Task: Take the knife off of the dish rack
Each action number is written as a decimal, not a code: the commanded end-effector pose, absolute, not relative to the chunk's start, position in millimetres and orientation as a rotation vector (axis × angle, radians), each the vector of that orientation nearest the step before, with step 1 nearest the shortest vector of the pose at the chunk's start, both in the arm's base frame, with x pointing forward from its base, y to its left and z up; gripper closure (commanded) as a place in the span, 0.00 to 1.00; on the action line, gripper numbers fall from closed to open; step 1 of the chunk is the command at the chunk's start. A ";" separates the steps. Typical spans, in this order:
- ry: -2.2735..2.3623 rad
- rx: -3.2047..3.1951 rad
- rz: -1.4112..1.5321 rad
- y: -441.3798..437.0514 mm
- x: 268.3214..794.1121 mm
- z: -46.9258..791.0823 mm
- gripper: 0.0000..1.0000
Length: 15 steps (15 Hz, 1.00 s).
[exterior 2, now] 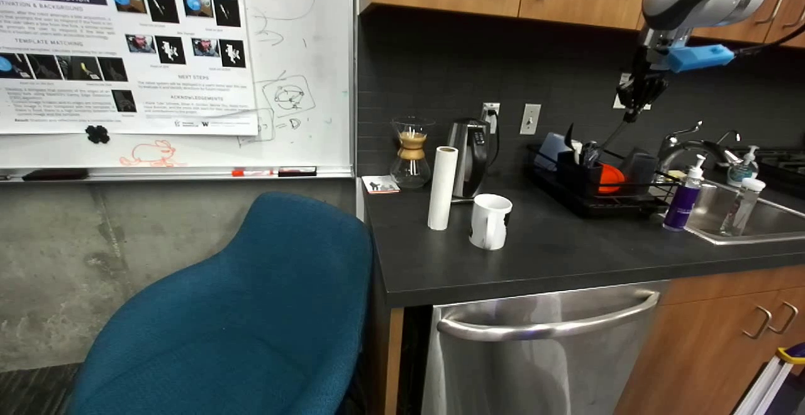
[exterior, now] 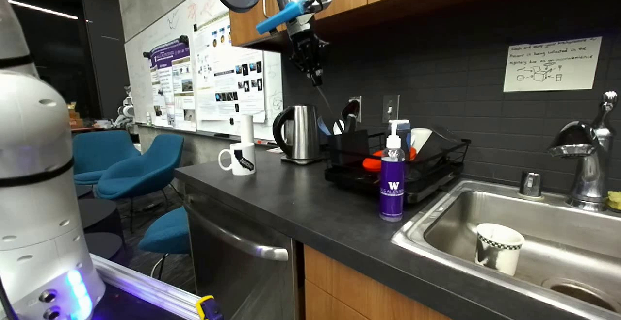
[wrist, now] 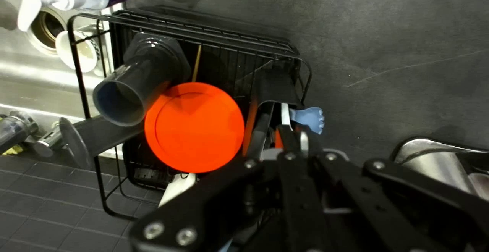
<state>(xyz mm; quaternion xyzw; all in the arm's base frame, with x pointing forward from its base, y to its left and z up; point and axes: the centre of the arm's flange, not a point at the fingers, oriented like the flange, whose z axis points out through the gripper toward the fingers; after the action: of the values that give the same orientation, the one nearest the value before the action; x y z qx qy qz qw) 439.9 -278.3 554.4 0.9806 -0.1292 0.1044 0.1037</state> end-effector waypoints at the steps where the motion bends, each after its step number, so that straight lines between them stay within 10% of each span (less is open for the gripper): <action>1: -0.378 2.845 0.299 -270.2 413.1 589.3 0.99; 15: -0.371 2.932 0.311 -203.1 278.9 601.9 0.99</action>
<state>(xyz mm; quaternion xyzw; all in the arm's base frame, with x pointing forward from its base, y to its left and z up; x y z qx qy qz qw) 305.8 -237.0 620.9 0.9793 -0.1386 0.1059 0.1027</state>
